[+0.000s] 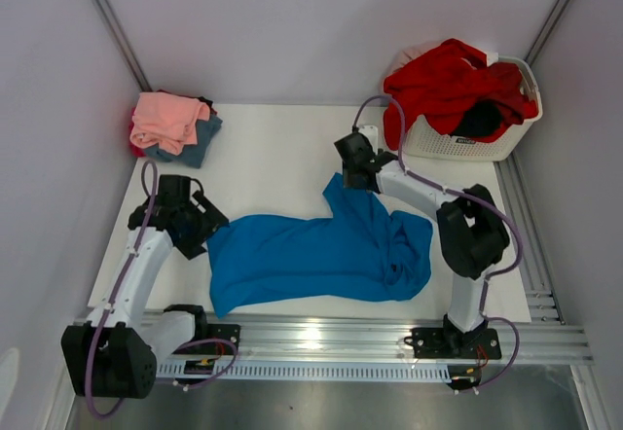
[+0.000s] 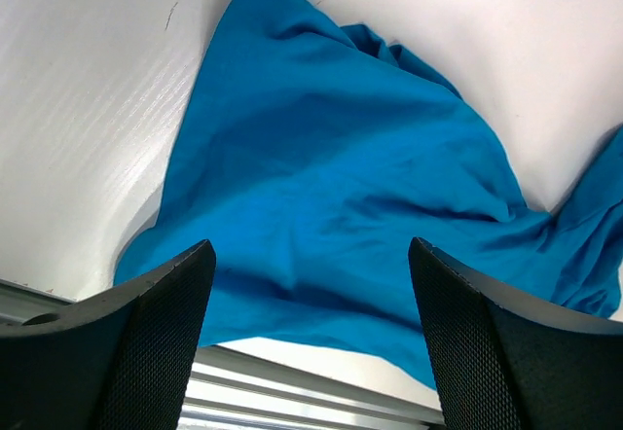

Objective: Fold and stack the t-shirts
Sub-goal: Flatten out the tshirt

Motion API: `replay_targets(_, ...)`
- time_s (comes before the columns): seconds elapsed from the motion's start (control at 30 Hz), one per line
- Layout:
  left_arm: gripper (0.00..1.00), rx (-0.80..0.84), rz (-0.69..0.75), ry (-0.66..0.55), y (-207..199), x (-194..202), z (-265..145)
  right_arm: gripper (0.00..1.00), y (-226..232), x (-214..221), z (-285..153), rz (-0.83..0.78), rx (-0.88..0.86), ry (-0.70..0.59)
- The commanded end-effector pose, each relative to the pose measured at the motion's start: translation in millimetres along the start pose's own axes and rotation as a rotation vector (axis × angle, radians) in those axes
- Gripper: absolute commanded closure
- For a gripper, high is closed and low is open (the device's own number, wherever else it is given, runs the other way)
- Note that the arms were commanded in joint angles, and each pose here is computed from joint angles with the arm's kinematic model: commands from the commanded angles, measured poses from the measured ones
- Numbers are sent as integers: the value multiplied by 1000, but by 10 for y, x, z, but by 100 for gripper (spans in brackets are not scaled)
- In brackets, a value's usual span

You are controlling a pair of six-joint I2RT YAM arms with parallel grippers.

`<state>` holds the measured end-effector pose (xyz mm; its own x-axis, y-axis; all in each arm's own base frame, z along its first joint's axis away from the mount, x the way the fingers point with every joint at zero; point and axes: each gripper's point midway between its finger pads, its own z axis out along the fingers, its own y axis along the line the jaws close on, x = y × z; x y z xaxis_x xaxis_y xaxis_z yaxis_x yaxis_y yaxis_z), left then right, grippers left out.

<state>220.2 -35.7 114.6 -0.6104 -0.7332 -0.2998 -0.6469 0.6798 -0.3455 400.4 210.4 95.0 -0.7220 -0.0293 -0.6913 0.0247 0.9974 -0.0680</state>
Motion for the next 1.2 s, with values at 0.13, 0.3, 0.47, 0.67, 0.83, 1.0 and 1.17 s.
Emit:
replay_targets(0.13,17,6,-2,78,-84,41,162,41,347,-213,281,8,-86,15)
replay_targets(0.3,17,-40,-43,163,-68,68,320,42,473,-67,366,29,-136,58)
replay_targets(0.47,18,-128,-91,304,-6,135,605,42,454,17,341,18,-150,65)
replay_targets(0.67,23,-205,-162,387,194,181,811,42,324,9,263,14,-143,38)
replay_targets(0.83,26,-209,-178,390,208,166,890,42,304,-22,234,28,-152,27)
replay_targets(1.0,99,-168,-186,424,128,178,981,42,307,-43,247,35,-154,23)
replay_targets(1.17,99,-146,-178,419,83,150,980,42,331,-61,322,37,-154,28)
